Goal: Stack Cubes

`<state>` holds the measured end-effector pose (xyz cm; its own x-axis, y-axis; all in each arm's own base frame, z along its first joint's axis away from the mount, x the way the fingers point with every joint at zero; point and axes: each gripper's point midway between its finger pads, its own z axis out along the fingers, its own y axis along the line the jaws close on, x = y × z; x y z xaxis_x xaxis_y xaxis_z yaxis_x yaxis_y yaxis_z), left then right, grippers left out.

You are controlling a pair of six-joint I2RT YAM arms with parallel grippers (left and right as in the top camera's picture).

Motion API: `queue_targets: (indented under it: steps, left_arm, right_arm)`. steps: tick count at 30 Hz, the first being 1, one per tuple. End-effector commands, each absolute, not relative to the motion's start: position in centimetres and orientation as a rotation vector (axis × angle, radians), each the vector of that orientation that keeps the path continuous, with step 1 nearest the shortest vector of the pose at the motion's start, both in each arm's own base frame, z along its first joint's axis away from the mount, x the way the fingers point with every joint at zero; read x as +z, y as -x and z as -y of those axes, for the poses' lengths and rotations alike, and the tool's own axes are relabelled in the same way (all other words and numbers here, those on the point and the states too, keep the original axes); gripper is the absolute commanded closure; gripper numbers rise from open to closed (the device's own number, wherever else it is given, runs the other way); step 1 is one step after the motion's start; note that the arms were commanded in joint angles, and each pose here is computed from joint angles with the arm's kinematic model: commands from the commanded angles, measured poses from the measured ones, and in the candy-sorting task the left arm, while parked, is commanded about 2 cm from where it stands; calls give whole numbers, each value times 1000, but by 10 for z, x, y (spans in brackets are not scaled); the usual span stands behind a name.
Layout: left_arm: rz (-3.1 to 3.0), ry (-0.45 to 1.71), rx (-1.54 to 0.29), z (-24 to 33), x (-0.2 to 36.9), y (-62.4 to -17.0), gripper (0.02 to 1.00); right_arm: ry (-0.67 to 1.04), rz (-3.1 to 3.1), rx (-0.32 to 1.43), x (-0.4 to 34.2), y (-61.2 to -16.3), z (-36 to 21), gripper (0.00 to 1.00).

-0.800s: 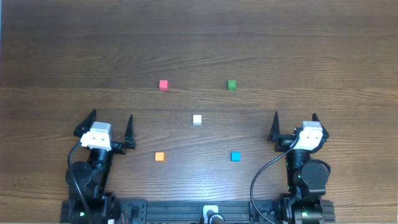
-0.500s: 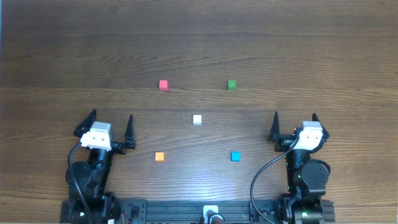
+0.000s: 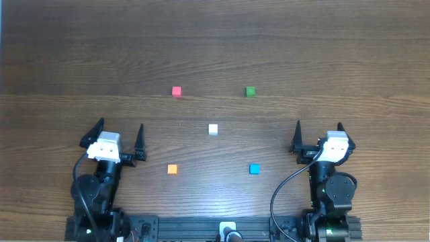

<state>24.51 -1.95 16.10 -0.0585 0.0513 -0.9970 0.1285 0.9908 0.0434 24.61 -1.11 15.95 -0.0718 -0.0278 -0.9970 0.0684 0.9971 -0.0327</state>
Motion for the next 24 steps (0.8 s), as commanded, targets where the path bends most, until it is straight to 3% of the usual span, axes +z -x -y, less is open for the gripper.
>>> queue_targets:
  steps: [1,11,17,24]
  left_arm:
    - [-1626,-164,-61,22,160,-245,18]
    - [-1636,-164,-63,22,157,-245,18]
    - [-1687,0,-230,24,161,-254,20]
    - [-1871,18,-387,47,199,-279,20]
  right_arm:
    - [-30,-1645,-79,157,-246,12,9]
    - [-30,-1646,-79,157,-246,12,7]
    - [-30,-1646,-79,157,-246,12,9]
    - [-30,-1645,-79,157,-246,12,7]
